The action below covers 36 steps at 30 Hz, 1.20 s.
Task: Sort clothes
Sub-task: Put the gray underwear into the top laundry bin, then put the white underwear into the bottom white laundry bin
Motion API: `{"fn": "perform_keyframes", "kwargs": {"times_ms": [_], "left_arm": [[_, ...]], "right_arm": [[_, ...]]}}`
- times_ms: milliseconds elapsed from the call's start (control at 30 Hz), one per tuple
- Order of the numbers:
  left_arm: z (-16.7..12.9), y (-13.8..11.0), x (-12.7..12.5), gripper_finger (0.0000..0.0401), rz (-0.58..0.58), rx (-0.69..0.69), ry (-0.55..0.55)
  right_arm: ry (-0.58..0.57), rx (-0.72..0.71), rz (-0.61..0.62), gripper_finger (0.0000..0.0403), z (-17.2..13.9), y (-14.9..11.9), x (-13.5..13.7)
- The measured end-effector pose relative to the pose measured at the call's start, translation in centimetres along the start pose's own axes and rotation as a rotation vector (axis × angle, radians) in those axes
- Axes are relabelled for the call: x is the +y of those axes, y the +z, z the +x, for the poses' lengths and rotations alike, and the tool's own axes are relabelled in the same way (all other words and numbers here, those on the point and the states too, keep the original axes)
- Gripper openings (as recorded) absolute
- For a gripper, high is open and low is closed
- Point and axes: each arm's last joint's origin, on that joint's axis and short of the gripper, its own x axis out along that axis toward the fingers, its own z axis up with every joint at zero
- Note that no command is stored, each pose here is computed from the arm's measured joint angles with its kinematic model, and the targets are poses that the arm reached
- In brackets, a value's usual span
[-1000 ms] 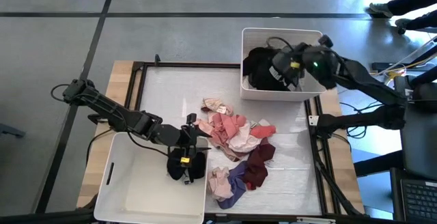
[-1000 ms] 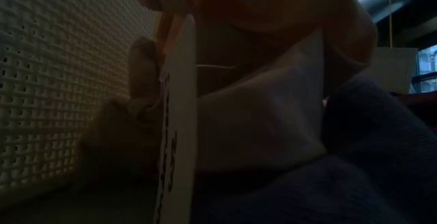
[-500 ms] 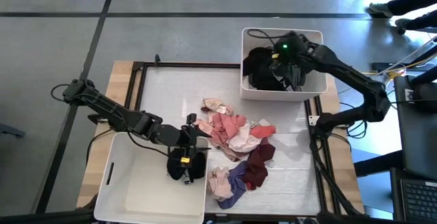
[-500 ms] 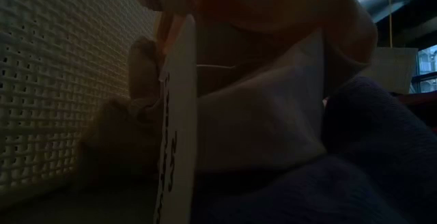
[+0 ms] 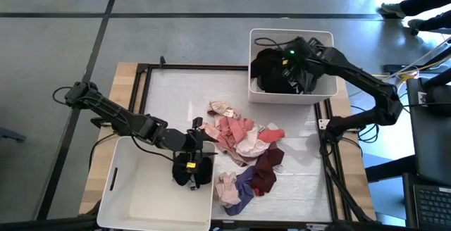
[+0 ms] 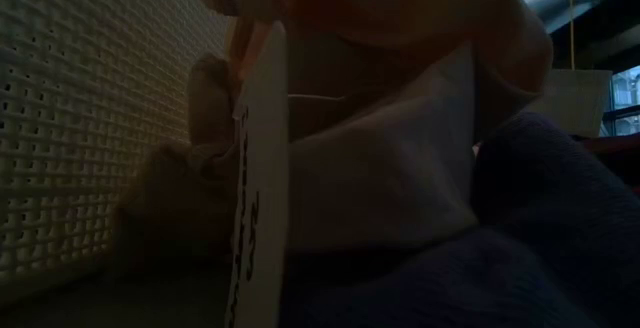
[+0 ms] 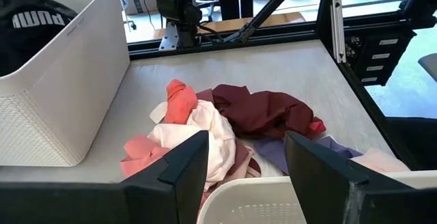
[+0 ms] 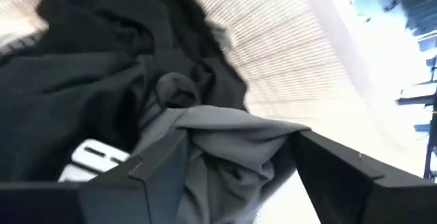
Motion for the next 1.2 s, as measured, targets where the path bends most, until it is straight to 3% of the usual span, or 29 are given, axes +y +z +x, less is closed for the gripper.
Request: {"fn": "perform_keyframes", "kwargs": {"times_ms": [267,600,800,1200], "left_arm": [[0.0,0.0,0.0,0.0182,0.002,0.000,0.000],[0.0,0.0,0.0,0.0182,0.003,0.000,0.001],[0.0,0.0,0.0,0.0182,0.001,0.000,0.001],[0.0,0.0,0.0,0.0182,-0.001,0.000,0.001]], "right_arm": [[0.061,-0.202,0.047,0.0261,-5.6,-1.9,-0.6],[0.546,-0.444,-0.106,0.0262,-10.2,-3.0,2.3],[0.726,-0.521,-0.230,0.0262,-10.3,-3.5,6.7],[0.860,-0.595,-0.368,0.0262,-7.2,-7.2,15.5]]}}
